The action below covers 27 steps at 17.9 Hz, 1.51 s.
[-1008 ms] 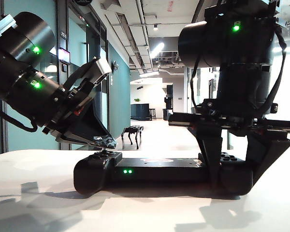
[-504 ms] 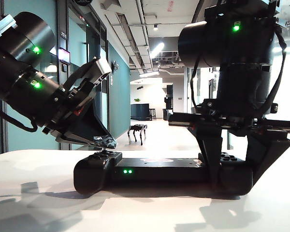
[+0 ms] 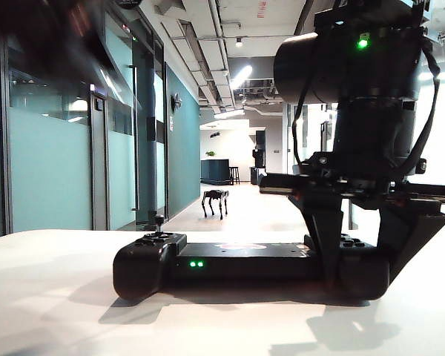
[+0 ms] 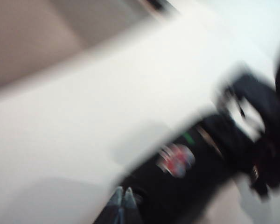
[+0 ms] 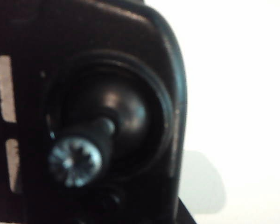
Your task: Push the left joystick on the remote control sitting on the white table forward to make the robot dog walk in a straight line until it approaches the door.
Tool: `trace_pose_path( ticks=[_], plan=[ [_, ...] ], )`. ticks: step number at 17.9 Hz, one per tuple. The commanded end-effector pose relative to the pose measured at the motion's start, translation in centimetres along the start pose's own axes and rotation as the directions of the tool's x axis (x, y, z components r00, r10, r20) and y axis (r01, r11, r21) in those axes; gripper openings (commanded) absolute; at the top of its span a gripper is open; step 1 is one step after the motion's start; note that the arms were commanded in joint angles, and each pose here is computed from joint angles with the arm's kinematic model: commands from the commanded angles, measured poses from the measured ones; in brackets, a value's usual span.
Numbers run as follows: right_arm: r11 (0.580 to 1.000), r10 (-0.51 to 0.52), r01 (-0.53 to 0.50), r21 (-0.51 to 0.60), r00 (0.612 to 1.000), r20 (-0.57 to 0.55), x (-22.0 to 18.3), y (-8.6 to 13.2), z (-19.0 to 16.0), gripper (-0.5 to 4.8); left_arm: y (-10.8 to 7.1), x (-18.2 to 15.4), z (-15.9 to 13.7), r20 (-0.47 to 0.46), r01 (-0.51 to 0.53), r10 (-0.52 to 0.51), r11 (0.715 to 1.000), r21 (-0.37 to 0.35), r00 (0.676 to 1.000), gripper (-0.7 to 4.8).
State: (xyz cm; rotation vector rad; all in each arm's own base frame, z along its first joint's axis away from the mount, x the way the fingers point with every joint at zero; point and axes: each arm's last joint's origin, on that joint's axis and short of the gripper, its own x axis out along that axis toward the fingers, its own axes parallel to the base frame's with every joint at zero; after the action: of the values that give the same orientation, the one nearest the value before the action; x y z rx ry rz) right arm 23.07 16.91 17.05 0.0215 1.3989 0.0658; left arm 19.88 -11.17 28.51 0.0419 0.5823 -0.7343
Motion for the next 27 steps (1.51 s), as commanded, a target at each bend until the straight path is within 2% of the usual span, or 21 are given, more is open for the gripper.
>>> trace_pose_path(
  ticks=[1, 2, 4, 6, 11, 13, 15, 17, 18, 19, 21, 23, 26, 27],
  plan=[
    [1.000, 0.014, -0.014, -0.004, 1.000, 0.013, 0.0, 0.1, 0.2, 2.77, -1.0, -4.2, 1.2, 0.085, -0.082, 0.082, 0.997, -0.011, 0.993, -0.05],
    [1.000, 0.014, -0.014, -0.012, 1.000, 0.013, 0.0, 0.1, 0.2, 3.35, -1.4, -5.5, 1.4, 0.127, -0.083, 0.083, 0.997, -0.006, 0.988, -0.05],
    [0.999, 0.017, -0.017, -0.030, 1.000, 0.011, -0.4, 0.0, 0.1, 3.38, -2.0, -8.2, 1.2, 0.201, -0.117, 0.118, 0.993, -0.018, 0.973, -0.05],
    [0.999, 0.022, -0.021, -0.036, 1.000, 0.018, -1.3, -0.2, -0.2, 3.38, -2.3, -9.3, 0.8, 0.211, -0.117, 0.123, 0.992, -0.041, 0.970, -0.05],
    [0.995, 0.094, -0.088, -0.055, 0.988, 0.125, -7.5, -1.0, -0.7, 3.36, -2.9, -11.2, -0.2, 0.215, -0.115, 0.126, 0.991, -0.064, 0.968, -0.05],
    [0.986, 0.161, -0.149, -0.068, 0.960, 0.227, -11.8, -1.7, -1.3, 1.30, -3.0, -12.0, -0.8, 0.198, -0.153, 0.165, 0.985, -0.074, 0.966, -0.05],
    [0.975, 0.214, -0.183, -0.126, 0.929, 0.304, -14.2, -2.4, -2.2, 0.07, -3.2, -12.7, -1.5, 0.179, -0.159, 0.170, 0.984, -0.077, 0.969, -0.05],
    [0.955, 0.243, -0.152, -0.254, 0.892, 0.380, -16.1, -3.2, -3.1, -0.07, -3.3, -13.3, -1.9, 0.182, -0.170, 0.182, 0.982, -0.079, 0.966, -0.05],
    [0.953, 0.241, -0.133, -0.272, 0.876, 0.417, -16.7, -3.6, -3.4, -0.07, -3.3, -13.6, -2.1, 0.188, -0.179, 0.192, 0.980, -0.080, 0.963, -0.05],
    [0.950, 0.244, -0.118, -0.288, 0.857, 0.454, -17.2, -3.8, -3.6, -0.07, -3.4, -13.8, -2.3, 0.198, -0.187, 0.200, 0.979, -0.081, 0.960, -0.05],
    [0.937, 0.284, -0.109, -0.333, 0.793, 0.539, -18.1, -4.4, -4.3, -0.07, -3.3, -14.0, -3.4, 0.219, -0.208, 0.222, 0.974, -0.085, 0.950, -0.05],
    [0.922, 0.342, -0.122, -0.367, 0.700, 0.627, -18.3, -4.8, -5.0, -0.07, -3.3, -14.0, -4.7, 0.240, -0.209, 0.224, 0.974, -0.084, 0.945, -0.05],
    [0.900, 0.409, -0.101, -0.424, 0.534, 0.740, -17.3, -5.5, -6.1, -0.06, -3.2, -13.8, -6.4, 0.315, -0.203, 0.217, 0.976, -0.078, 0.924, -0.05],
    [0.899, 0.417, -0.106, -0.425, 0.506, 0.755, -16.8, -5.7, -6.4, -0.06, -3.2, -13.6, -6.9, 0.340, -0.203, 0.217, 0.976, -0.076, 0.915, -0.05]
  ],
)
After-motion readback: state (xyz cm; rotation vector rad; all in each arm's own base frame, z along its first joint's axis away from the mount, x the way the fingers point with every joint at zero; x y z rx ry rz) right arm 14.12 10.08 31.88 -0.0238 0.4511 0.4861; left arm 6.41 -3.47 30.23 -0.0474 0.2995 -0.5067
